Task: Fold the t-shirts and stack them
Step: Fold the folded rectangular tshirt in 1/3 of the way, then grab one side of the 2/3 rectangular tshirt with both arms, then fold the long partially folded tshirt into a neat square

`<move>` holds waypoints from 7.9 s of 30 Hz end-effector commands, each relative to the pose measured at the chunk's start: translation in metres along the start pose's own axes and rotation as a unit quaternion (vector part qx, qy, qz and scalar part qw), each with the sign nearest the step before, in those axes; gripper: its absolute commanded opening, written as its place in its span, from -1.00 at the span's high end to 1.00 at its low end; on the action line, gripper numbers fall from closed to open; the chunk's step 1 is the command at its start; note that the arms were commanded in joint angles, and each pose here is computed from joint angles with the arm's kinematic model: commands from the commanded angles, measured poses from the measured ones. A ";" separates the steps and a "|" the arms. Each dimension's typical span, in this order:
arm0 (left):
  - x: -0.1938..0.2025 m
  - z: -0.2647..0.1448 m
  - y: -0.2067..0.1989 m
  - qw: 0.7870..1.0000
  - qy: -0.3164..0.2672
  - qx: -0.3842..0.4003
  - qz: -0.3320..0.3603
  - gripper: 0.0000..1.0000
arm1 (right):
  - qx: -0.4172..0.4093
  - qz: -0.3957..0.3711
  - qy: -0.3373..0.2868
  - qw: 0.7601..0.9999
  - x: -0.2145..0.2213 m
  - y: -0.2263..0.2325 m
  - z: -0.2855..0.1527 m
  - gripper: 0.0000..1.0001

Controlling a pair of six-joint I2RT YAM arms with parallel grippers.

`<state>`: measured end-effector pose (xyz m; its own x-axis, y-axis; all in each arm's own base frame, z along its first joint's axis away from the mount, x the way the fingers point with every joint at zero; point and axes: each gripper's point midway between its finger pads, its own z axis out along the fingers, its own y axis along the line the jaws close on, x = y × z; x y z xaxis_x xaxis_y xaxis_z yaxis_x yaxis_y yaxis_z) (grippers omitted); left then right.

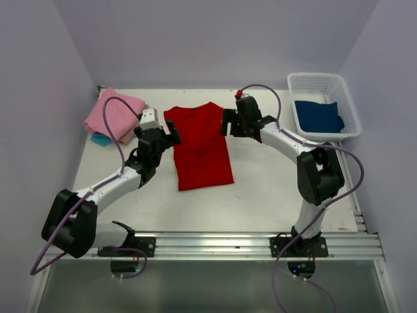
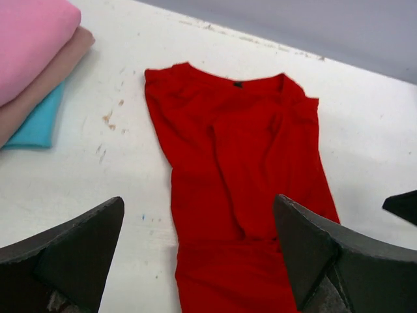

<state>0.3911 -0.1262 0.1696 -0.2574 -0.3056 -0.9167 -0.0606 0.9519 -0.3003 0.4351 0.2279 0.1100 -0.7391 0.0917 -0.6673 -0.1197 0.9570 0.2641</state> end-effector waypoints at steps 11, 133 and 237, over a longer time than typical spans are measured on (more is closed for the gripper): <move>0.073 0.006 0.017 0.997 0.077 -0.003 0.012 -1.00 | -0.182 0.012 0.074 0.980 0.011 0.059 0.042 0.06; 0.103 0.044 0.007 0.991 0.098 0.086 -0.025 -1.00 | -0.075 -0.002 0.061 0.995 0.020 0.007 0.058 -0.12; 0.058 -0.149 -0.044 0.948 0.163 0.261 -0.076 1.00 | -0.113 -0.038 -0.025 0.993 0.091 0.040 -0.163 1.00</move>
<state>0.1904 -0.1778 0.1240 -0.7353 -0.3056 -0.6049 0.2404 0.7169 -0.6544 0.2126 0.2344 0.1448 -0.7944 0.0209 -0.6070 -0.3317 0.8223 0.4623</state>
